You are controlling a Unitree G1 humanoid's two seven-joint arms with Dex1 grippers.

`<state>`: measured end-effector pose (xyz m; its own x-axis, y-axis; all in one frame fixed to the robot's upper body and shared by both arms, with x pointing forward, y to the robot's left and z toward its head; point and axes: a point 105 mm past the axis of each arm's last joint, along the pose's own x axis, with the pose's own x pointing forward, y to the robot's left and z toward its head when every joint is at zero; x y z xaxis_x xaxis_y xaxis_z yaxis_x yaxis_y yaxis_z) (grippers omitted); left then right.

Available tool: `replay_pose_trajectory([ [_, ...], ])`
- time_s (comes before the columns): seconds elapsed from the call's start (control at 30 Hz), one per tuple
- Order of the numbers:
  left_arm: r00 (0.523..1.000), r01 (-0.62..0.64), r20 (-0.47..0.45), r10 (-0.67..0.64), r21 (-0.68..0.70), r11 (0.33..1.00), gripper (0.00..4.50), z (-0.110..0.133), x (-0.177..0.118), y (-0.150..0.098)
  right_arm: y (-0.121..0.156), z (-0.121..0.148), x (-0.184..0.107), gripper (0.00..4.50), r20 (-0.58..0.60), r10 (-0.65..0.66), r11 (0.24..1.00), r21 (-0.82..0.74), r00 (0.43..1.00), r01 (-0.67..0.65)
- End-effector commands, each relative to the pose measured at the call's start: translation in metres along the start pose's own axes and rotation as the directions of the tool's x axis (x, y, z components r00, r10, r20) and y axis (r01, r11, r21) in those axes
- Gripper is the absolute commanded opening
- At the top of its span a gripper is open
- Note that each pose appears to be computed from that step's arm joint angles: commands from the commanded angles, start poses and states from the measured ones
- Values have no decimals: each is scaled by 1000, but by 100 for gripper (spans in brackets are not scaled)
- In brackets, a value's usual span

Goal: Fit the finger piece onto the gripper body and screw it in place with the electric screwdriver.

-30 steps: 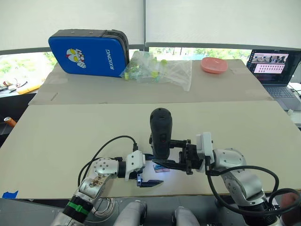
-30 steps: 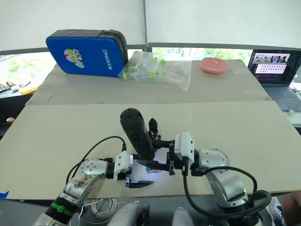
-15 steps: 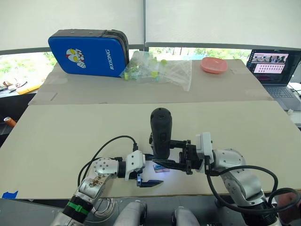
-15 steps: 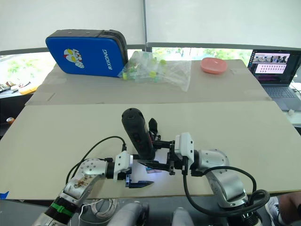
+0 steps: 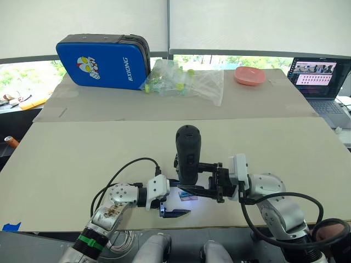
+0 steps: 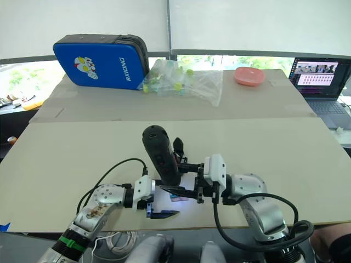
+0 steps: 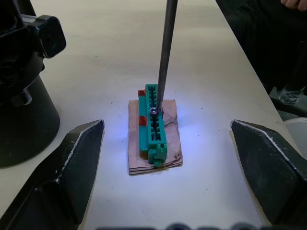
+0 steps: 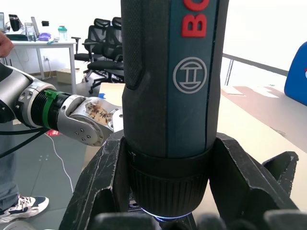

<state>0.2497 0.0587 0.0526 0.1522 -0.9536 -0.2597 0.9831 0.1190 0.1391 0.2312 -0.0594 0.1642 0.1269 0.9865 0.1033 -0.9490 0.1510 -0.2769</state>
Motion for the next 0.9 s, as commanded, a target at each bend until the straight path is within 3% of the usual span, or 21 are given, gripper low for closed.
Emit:
replay_pose_trajectory([
  [0.03, 998, 8, -57, -13, -79, 997, 446, -20, 1, -9, 2, 11, 2, 191, 27, 28, 998, -66, 999, -26],
  [0.9, 998, 5, -54, -9, -80, 997, 446, -19, 2, -9, -1, 7, 1, 191, 0, 10, 999, -50, 1000, -10],
])
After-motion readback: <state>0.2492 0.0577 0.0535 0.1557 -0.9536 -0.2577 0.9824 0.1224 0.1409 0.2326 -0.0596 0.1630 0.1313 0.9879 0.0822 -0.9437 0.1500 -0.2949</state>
